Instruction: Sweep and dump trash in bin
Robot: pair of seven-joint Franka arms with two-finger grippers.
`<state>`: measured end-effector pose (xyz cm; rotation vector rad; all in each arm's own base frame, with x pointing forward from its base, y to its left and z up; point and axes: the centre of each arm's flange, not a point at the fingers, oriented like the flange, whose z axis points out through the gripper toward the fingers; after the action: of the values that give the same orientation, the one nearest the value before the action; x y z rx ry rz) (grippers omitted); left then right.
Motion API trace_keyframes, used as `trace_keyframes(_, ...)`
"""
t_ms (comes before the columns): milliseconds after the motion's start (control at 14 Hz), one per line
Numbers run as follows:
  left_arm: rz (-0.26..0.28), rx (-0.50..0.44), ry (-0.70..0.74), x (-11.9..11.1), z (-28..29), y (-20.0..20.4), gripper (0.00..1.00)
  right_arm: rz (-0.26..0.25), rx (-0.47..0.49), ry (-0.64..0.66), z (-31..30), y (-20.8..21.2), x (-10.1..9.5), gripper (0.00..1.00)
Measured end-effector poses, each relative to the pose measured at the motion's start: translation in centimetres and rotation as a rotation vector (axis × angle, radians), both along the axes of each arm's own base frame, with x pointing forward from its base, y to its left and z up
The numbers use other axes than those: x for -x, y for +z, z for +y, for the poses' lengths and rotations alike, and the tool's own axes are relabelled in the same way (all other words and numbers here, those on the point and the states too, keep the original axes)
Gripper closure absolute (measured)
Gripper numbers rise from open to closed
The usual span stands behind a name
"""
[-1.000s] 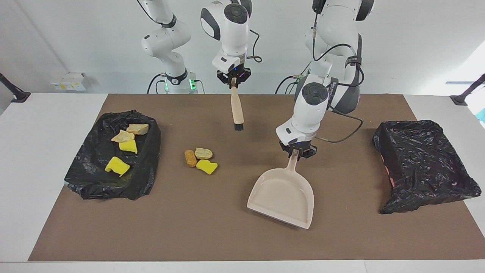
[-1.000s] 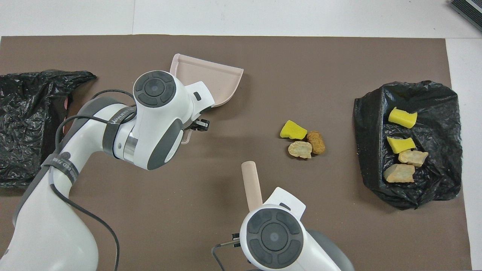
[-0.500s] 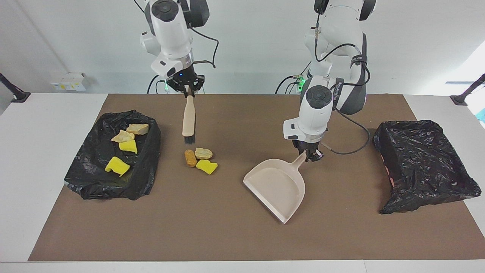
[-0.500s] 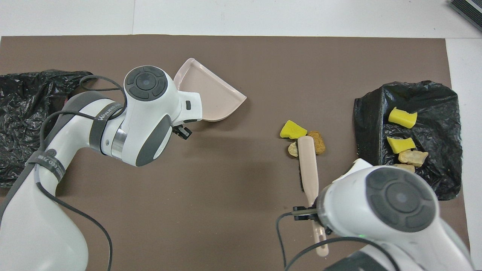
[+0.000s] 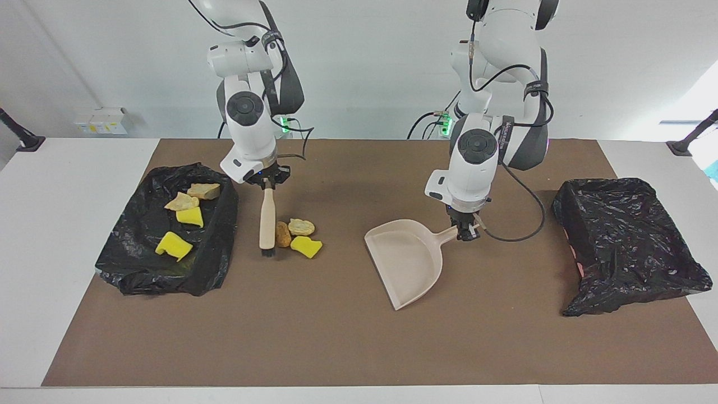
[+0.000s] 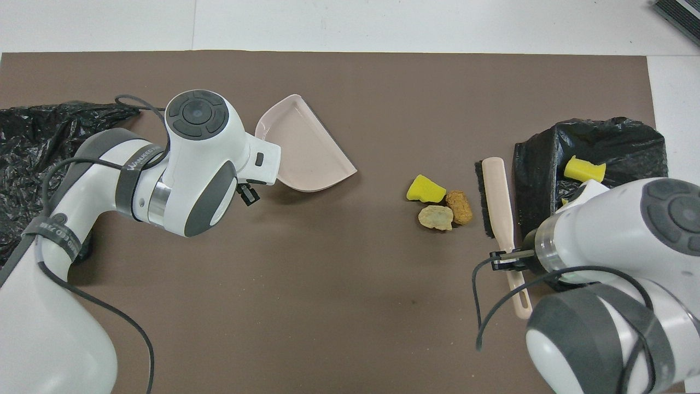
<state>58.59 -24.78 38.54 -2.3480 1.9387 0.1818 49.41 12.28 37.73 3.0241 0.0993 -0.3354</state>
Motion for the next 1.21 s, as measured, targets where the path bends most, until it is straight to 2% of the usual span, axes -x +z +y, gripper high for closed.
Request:
trace_keyframes(214, 0.0, -0.01, -0.065, 1.4, -1.3, -0.3, 0.68, 0.005, 0.029, 0.007, -0.7, -0.9, 0.3, 0.74)
trace_keyframes(500, -0.043, -0.015, -0.159, 5.1, -3.9, -1.0, 0.68, 0.002, 0.034, -0.009, -0.3, -2.1, 0.5, 0.74)
trace_keyframes(714, -0.051, -0.01, -0.144, 6.3, -4.2, -1.2, 0.68, 0.01, 0.017, -0.043, 1.6, -3.1, 0.8, 0.74)
trace_keyframes(1000, -0.07, -0.002, -0.094, 8.1, -5.3, -1.5, 0.68, 0.009, -0.089, -0.056, 6.4, -3.1, 1.5, 0.74)
trace_keyframes(1214, -0.074, 0.0, -0.066, 8.5, -5.3, -1.8, 0.68, 0.034, -0.208, -0.058, 12.5, -2.6, 1.8, 0.74)
